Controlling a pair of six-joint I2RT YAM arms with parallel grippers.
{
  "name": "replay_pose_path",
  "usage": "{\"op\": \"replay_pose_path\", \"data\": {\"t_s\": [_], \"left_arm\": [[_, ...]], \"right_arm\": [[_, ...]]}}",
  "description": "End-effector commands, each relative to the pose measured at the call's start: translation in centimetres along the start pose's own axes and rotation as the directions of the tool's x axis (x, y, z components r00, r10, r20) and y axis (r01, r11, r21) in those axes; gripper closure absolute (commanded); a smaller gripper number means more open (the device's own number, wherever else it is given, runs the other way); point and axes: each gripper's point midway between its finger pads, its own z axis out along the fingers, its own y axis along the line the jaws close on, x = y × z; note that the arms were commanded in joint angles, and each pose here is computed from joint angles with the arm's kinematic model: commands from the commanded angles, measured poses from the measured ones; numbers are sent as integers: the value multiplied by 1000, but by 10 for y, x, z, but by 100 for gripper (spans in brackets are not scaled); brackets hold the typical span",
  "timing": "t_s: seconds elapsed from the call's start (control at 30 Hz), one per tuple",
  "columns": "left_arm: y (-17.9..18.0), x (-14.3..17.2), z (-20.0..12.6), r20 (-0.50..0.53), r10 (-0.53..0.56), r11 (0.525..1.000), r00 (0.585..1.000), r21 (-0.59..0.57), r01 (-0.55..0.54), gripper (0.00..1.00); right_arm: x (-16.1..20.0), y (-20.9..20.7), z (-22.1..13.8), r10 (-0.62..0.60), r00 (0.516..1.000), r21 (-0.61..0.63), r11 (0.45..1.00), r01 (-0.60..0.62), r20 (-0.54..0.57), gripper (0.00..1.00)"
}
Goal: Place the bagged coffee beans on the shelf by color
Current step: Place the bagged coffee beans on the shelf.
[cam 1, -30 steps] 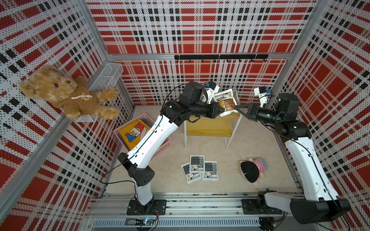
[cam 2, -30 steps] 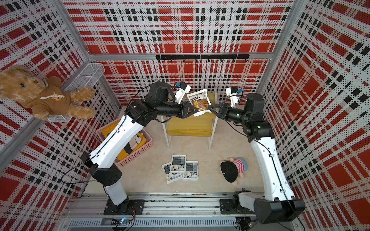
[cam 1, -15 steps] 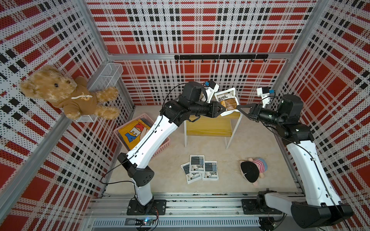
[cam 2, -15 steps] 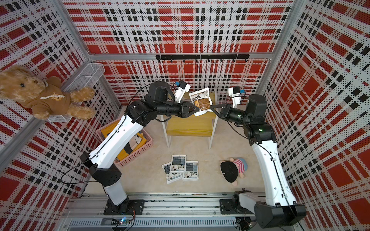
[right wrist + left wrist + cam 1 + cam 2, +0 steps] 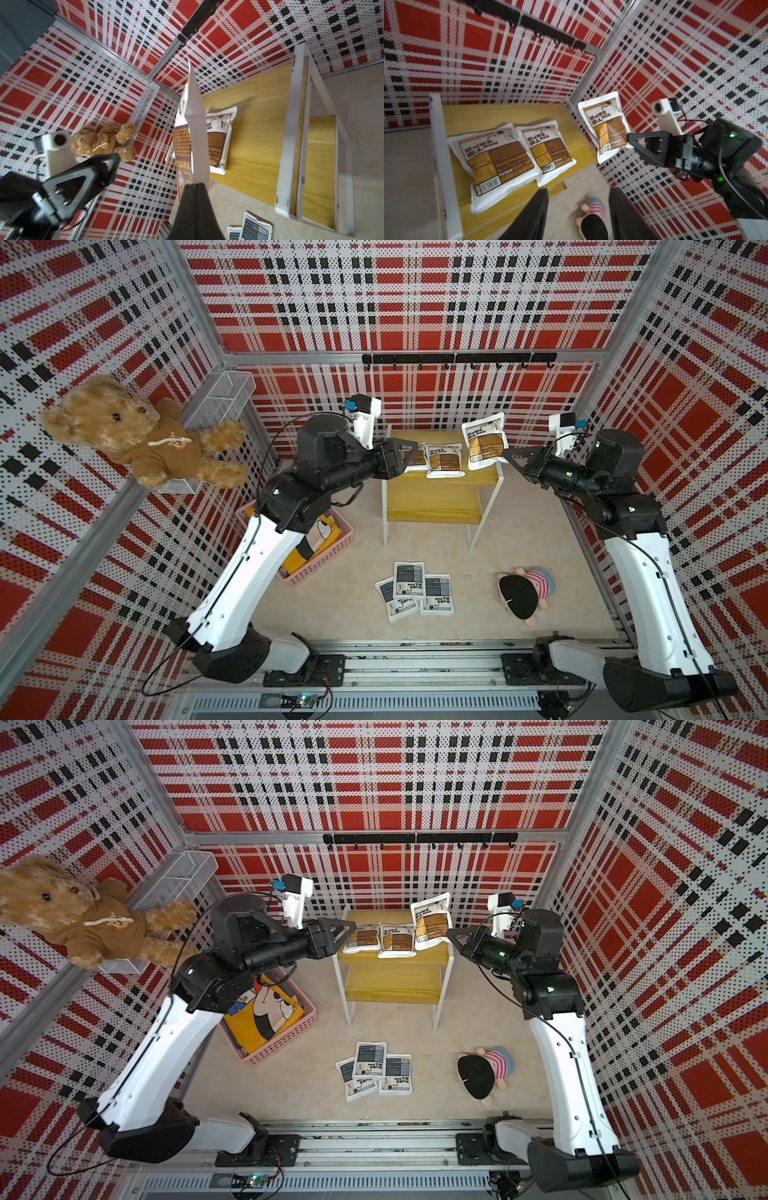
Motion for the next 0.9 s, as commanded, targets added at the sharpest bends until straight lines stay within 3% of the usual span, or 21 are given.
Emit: {"op": "replay_pose_path", "data": {"t_s": [0.0,0.2,0.87], "left_arm": [[6,-21,-23,123,12,998,992,-59,-5,43],[14,-14,-48,166,7,995,986,-98,10,39],[29,10,-66,152,-24,991,988,-130,44,36]], "right_arm": [[-3,-23,3,20,1000,105,994,-21,13,100],[-6,-32,12,30,999,130,991,-31,16,100],[2,-45,38,69,997,141,988,-66,-18,100]]}}
